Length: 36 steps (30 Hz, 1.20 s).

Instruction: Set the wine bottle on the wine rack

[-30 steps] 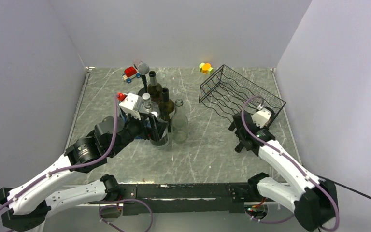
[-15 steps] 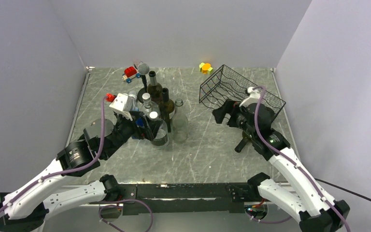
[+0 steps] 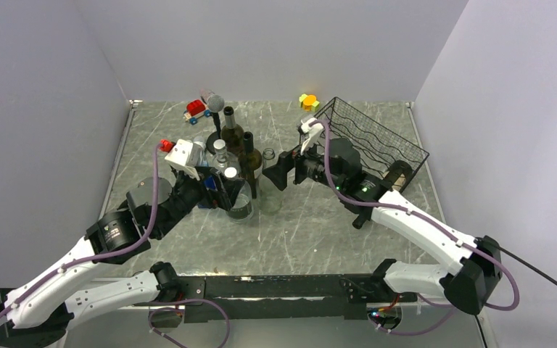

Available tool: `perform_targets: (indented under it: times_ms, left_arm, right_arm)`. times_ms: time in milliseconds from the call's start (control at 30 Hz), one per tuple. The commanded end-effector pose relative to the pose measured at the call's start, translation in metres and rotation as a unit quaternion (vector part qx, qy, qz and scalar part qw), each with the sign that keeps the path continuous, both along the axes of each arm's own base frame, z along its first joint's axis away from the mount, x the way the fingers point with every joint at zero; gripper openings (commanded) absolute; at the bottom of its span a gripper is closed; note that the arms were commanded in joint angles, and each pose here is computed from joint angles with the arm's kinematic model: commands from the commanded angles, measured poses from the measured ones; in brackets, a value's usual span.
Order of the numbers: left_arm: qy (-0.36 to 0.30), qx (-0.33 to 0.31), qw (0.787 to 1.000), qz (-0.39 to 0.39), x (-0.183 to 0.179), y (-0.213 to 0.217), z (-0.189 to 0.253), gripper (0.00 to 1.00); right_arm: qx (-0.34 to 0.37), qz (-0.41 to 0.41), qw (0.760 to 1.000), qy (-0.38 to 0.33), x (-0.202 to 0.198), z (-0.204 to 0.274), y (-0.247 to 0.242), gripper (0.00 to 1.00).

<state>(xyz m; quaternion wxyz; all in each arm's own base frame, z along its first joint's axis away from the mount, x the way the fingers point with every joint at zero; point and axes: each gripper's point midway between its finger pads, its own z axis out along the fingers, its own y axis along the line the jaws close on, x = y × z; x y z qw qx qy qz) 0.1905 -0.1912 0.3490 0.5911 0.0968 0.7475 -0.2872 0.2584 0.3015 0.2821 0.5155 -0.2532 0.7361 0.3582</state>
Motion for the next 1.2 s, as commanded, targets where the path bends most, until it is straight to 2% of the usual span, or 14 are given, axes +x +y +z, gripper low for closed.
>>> perform_targets:
  times_ms: [0,267,633,867,1033,1167]
  left_arm:
    - [-0.013,-0.021,1.0,0.009,-0.001,0.006,0.022,0.99]
    - [-0.008,-0.016,1.0,0.005,-0.002,0.005,0.017,0.99]
    - [-0.004,-0.015,1.0,0.003,-0.004,0.006,0.014,0.99]
    - [-0.006,-0.013,1.0,0.002,-0.004,0.007,0.014,0.99]
    - [-0.004,-0.01,1.0,0.0,-0.004,0.006,0.013,0.99]
    - [-0.003,-0.011,1.0,-0.003,-0.005,0.005,0.013,0.99]
  right_arm:
    - [0.028,0.004,0.997,-0.069,0.015,0.036,0.017,0.91]
    - [0.007,0.023,0.998,-0.051,0.018,0.014,0.037,0.71]
    - [-0.014,-0.011,0.999,-0.042,0.026,-0.008,0.04,0.69]
    - [-0.018,-0.156,0.987,-0.039,0.044,-0.013,0.011,0.84]
    - [0.007,-0.255,0.966,-0.033,0.046,-0.01,-0.019,0.85]
    - [0.014,-0.351,0.936,-0.027,0.049,-0.008,-0.049,0.86]
